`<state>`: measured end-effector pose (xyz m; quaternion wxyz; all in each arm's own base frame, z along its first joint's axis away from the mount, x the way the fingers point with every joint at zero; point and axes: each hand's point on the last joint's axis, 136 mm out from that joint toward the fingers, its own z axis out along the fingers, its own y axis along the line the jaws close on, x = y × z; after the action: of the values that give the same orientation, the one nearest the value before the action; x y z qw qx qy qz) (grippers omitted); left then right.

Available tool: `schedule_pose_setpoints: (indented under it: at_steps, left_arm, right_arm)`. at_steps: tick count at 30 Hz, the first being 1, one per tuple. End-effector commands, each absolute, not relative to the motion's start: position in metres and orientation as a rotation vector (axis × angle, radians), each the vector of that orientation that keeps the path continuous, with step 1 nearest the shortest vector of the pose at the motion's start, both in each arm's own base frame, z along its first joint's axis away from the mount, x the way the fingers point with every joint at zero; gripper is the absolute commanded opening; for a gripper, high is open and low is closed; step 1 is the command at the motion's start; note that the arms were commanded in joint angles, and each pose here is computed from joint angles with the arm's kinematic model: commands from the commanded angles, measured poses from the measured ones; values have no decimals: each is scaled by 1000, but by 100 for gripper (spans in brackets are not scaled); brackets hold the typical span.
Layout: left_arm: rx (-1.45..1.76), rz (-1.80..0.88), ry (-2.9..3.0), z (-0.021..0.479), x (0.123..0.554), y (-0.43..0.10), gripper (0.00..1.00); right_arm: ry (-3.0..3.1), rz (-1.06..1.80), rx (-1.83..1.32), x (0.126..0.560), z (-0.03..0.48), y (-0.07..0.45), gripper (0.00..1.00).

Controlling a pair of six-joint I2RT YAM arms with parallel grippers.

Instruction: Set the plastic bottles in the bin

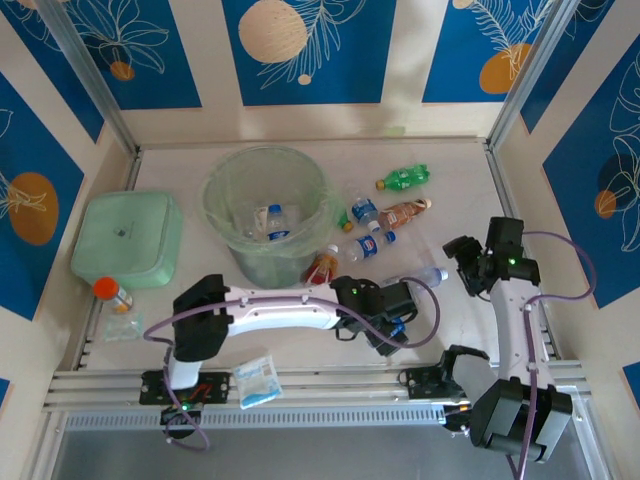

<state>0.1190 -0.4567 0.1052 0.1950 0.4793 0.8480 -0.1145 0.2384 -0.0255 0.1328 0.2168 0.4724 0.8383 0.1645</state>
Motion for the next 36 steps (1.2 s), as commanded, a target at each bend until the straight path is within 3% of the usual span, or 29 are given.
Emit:
schedule_pose_setpoints:
  at_steps: [1,10,28,36]
  left_arm:
    - [1362,-390,2354,109,115,-478,93]
    - [1365,-267,2448,73,119,-486,82]
    - [1363,-184,2520,27,121,-489,75]
    - [1357,-173,2512,29,123,-490,61]
  right_arm:
    - [2312,524,1278,241,135,-19,76]
    - [2290,567,1296,237,135,-22,76]
    - [2268,620,1289,237,140,-21,76]
    - [2270,618,1274,236,143,-21,76]
